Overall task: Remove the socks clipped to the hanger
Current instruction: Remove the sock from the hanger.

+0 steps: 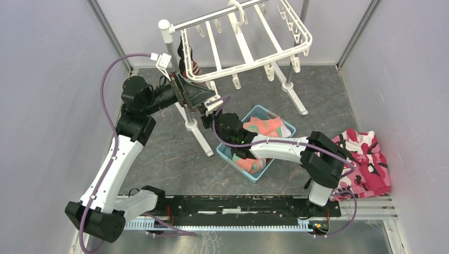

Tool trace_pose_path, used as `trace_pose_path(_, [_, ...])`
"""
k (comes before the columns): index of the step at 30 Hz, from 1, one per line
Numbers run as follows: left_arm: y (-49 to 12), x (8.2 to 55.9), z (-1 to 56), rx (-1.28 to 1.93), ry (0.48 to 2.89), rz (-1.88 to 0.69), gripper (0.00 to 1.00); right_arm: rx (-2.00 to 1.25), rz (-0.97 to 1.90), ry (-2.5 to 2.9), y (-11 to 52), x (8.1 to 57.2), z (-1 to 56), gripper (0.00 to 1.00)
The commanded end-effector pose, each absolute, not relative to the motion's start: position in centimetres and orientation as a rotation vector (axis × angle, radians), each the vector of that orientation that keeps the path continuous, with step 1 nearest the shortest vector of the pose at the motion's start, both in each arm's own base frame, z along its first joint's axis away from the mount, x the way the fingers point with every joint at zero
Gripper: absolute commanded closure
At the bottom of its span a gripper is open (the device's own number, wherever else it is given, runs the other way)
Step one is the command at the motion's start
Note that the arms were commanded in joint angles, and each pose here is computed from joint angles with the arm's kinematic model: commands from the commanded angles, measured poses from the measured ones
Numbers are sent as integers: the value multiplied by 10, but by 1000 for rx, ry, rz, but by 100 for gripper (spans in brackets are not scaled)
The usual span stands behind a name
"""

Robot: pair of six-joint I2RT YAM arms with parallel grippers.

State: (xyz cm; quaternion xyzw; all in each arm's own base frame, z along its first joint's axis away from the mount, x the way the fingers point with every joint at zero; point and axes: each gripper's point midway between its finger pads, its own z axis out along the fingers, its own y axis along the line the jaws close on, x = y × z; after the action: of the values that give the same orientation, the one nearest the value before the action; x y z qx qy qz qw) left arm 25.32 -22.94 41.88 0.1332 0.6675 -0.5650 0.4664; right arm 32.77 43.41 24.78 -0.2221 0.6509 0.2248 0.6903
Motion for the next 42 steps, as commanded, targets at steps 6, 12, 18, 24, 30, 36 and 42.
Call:
trace_pose_path(6, [-224, 192, 375, 520, 1746, -1431, 0, -371, 615, 1390, 386, 305, 303, 100])
trace_pose_path(12, [-216, 156, 340, 679, 1800, -1412, 0, -322, 666, 1432, 355, 303, 298, 100])
trace_pose_path(18, [-205, 156, 333, 716, 1796, -1255, 0, -272, 712, 1445, 323, 292, 304, 100])
trace_pose_path(24, [-195, 180, 365, 687, 1731, -1086, 6, -241, 748, 1443, 292, 279, 319, 100])
trace_pose_path(30, [-179, 209, 385, 626, 1716, -920, 12, -272, 760, 1449, 286, 269, 316, 100])
trace_pose_path(36, [-161, 245, 387, 551, 1734, -728, 22, -235, 751, 1435, 266, 266, 339, 100])
trace_pose_path(42, [-151, 272, 399, 511, 1691, -629, 28, -207, 761, 1414, 241, 257, 373, 100])
